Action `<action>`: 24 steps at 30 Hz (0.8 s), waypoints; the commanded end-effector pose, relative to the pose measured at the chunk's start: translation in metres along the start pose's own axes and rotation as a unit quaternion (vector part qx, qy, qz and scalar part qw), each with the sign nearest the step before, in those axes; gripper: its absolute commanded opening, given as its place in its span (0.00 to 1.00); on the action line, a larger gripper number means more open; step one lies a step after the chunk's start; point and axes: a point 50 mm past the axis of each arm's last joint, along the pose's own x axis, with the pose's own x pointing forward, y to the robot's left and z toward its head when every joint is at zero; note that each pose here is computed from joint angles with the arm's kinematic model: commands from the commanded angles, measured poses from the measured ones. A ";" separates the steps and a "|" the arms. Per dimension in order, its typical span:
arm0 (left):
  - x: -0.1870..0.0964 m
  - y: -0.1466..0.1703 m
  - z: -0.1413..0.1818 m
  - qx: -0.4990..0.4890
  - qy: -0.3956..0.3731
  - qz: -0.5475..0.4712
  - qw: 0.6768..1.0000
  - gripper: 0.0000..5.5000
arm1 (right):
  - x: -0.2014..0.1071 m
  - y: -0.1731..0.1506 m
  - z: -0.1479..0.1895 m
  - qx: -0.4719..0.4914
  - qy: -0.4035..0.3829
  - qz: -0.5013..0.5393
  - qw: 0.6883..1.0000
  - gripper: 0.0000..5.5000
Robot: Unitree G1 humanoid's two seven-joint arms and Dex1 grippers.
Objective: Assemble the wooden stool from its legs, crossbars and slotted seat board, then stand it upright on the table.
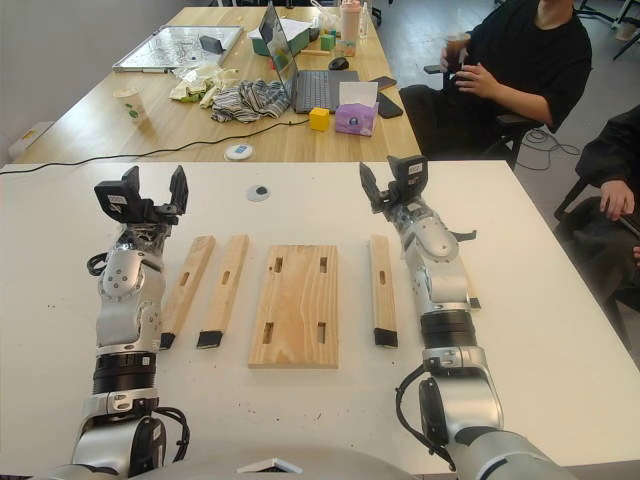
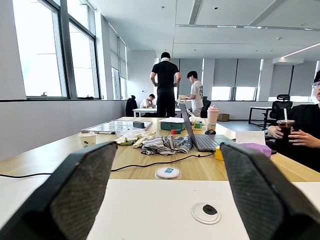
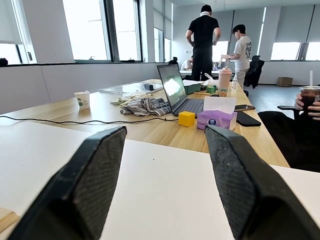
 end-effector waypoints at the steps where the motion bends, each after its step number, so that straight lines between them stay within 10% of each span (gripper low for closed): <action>1: -0.001 -0.002 -0.001 0.003 0.005 -0.002 1.000 0.69 | 0.001 -0.008 0.005 -0.015 0.002 -0.010 1.000 0.53; 10: -0.031 0.008 0.001 0.012 0.017 0.036 0.999 0.69 | -0.095 -0.106 0.001 -0.054 0.191 -0.040 0.979 0.53; 24: -0.086 0.019 -0.003 0.011 0.070 0.109 0.992 0.69 | -0.151 -0.107 -0.031 -0.028 0.373 -0.034 0.927 0.53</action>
